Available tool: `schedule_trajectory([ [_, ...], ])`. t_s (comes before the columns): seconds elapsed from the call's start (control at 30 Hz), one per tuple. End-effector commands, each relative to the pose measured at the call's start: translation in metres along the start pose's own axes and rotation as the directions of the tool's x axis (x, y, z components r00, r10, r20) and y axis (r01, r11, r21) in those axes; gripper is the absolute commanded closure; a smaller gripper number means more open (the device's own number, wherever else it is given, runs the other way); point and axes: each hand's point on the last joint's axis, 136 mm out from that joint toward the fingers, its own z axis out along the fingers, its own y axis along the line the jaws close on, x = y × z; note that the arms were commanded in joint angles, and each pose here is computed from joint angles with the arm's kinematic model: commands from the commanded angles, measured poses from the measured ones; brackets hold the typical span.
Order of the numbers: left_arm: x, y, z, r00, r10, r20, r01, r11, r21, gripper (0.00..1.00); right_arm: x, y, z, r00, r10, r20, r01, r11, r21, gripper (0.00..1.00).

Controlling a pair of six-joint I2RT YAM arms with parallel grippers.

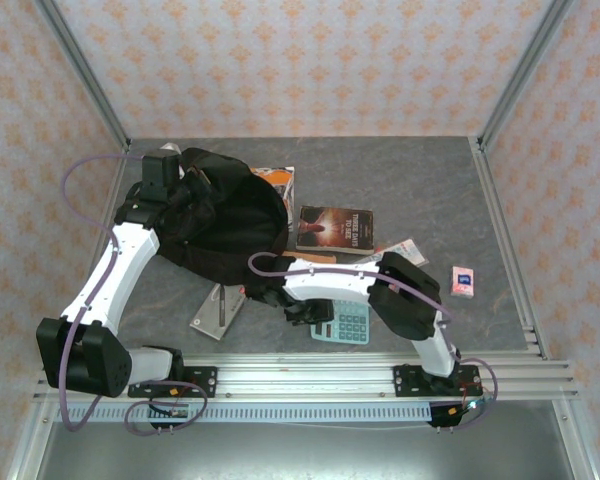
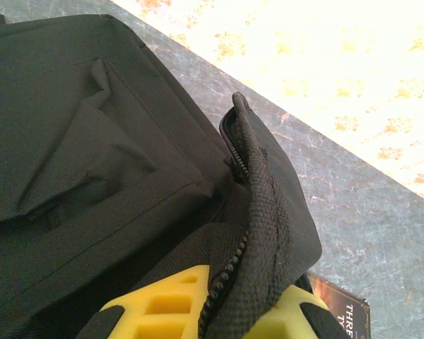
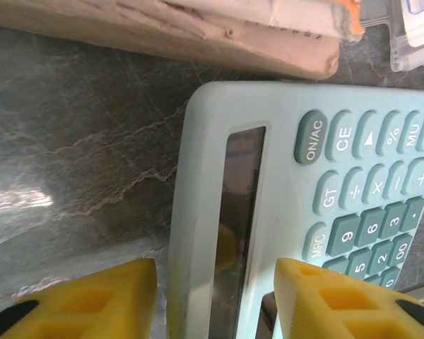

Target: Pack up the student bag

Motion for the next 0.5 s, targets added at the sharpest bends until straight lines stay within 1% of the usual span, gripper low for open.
schedule_trajectory([
  [0.0,-0.011,-0.006,-0.010,0.998,-0.007,0.057,0.006,1.000,0.022,1.00,-0.001,-0.007,0.004,1.000,0.000,0.015,-0.001,0.998,0.061,0.56],
  [0.2,-0.010,-0.006,-0.009,0.999,-0.009,0.054,0.008,1.000,0.023,1.00,-0.001,-0.009,0.010,1.000,-0.016,0.015,0.015,0.996,0.089,0.66],
  [0.3,-0.010,-0.006,-0.009,0.998,-0.010,0.055,0.009,1.000,0.023,1.00,-0.003,-0.011,0.008,1.000,-0.020,0.022,0.017,0.994,0.103,0.72],
  [0.33,-0.010,-0.006,-0.008,0.999,-0.010,0.053,0.009,1.000,0.023,1.00,-0.003,-0.012,0.006,0.999,-0.021,0.027,0.018,0.994,0.106,0.77],
  [0.43,-0.010,-0.006,-0.009,0.998,-0.009,0.054,0.008,1.000,0.022,1.00,-0.006,-0.016,-0.001,0.999,-0.018,0.042,0.014,0.995,0.103,0.80],
  [0.47,-0.011,-0.007,-0.009,0.998,-0.008,0.055,0.007,1.000,0.023,1.00,-0.007,-0.016,-0.005,0.999,-0.019,0.047,0.014,0.995,0.099,0.85],
])
